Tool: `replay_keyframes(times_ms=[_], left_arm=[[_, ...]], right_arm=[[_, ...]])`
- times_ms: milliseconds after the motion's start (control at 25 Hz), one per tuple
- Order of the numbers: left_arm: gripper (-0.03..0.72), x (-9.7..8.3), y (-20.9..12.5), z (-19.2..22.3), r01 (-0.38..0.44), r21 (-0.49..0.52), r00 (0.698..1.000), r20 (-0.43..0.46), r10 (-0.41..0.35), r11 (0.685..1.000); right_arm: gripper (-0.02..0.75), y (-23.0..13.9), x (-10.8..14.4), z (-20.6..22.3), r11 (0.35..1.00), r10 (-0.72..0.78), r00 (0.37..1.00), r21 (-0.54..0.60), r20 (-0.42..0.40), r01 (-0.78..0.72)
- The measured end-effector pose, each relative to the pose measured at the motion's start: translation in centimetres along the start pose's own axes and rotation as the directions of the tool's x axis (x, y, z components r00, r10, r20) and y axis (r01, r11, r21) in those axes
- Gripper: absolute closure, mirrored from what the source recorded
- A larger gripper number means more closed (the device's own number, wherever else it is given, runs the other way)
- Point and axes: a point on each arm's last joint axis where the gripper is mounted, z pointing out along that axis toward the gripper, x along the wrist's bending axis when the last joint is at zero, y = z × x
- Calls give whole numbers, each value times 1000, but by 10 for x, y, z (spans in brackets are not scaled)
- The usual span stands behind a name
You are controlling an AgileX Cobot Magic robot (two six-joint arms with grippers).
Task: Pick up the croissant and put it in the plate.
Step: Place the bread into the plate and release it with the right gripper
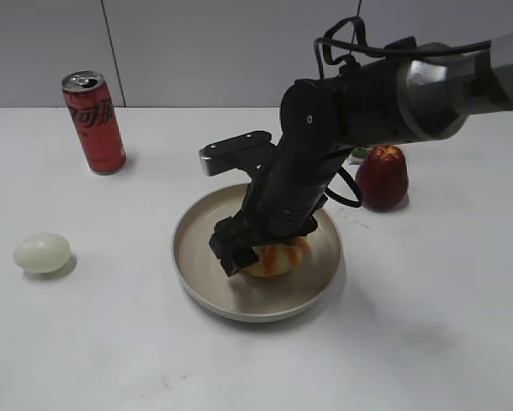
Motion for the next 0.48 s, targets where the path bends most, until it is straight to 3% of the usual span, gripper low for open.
replay_keyframes(times_ms=[240,480], left_arm=[[102,0,0,0,0,0,1000,0,0,1000],[102,0,0,0,0,0,1000,0,0,1000]], right_arm=[[119,3,5,-9,996,-2,1000,87,-23,4],[134,45,14,-53,997,-63,998,43,-30,64]])
